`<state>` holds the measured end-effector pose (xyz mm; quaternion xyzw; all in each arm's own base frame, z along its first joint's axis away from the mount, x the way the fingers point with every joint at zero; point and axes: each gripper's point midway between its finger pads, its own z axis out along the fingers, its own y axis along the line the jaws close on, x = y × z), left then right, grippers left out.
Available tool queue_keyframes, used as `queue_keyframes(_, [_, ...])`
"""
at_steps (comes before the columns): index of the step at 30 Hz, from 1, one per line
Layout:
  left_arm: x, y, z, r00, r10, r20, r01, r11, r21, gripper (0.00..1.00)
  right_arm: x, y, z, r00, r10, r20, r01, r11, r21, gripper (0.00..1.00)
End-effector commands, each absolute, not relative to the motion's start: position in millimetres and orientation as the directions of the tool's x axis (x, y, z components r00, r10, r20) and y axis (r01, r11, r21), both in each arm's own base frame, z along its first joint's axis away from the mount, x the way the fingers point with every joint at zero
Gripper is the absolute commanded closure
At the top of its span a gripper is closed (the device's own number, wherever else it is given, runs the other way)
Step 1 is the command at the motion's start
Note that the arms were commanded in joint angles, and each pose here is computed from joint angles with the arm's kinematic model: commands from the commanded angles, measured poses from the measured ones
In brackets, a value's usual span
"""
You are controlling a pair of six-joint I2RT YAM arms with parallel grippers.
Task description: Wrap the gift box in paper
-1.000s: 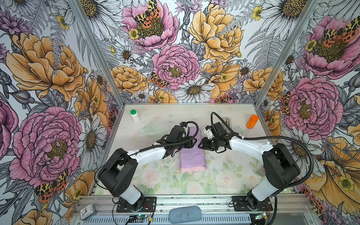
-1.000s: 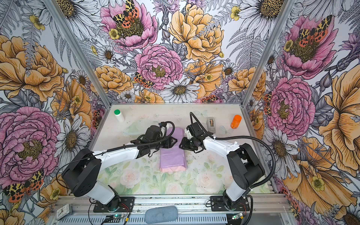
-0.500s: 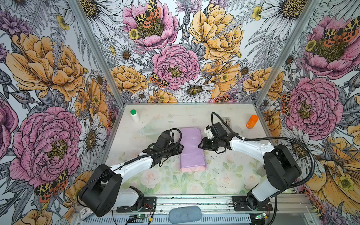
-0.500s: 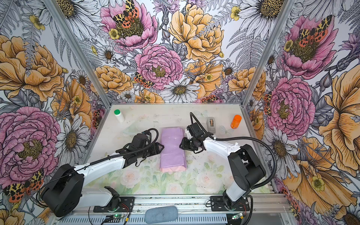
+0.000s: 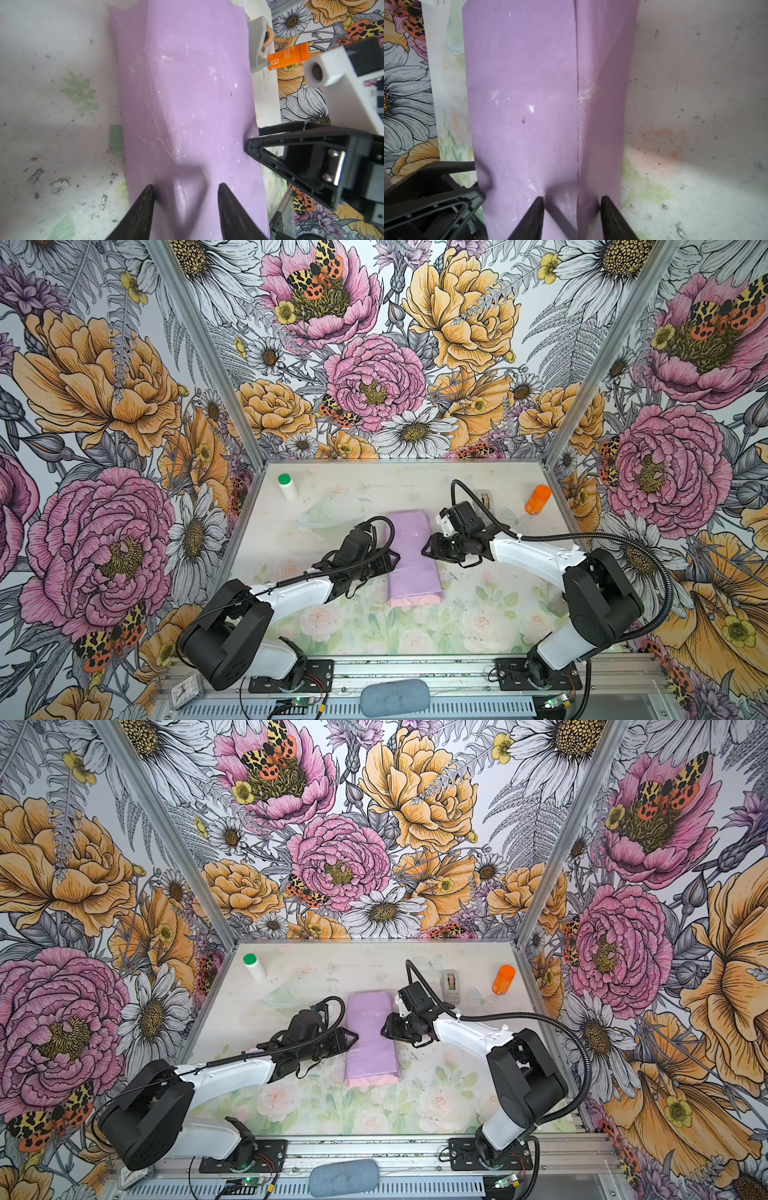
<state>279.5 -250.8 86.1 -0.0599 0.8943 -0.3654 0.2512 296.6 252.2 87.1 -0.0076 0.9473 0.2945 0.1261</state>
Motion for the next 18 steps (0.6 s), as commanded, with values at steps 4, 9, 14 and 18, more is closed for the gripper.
queue_keyframes(4, [283.8, -245.2, 82.0, -0.853, -0.305, -0.423, 0.064, 0.744, -0.665, 0.52, 288.5, 251.5, 98.7, -0.963, 0.094, -0.253, -0.072, 0.814, 0.576, 0.47])
queue_keyframes(9, [283.9, -243.3, 85.4, -0.847, -0.308, -0.433, 0.068, 0.746, -0.663, 0.56, 286.3, 249.3, 92.4, -0.961, 0.105, -0.256, -0.055, 0.833, 0.550, 0.57])
queue_keyframes(14, [288.6, -241.6, 98.0, -0.829, -0.319, -0.460, 0.083, 0.743, -0.664, 0.58, 288.7, 246.6, 90.4, -0.957, 0.121, -0.264, -0.040, 0.844, 0.534, 0.66])
queue_keyframes(18, [293.7, -239.0, 111.8, -0.811, -0.314, -0.493, 0.103, 0.753, -0.650, 0.57, 289.0, 246.2, 94.7, -0.952, 0.128, -0.279, -0.042, 0.846, 0.532, 0.68])
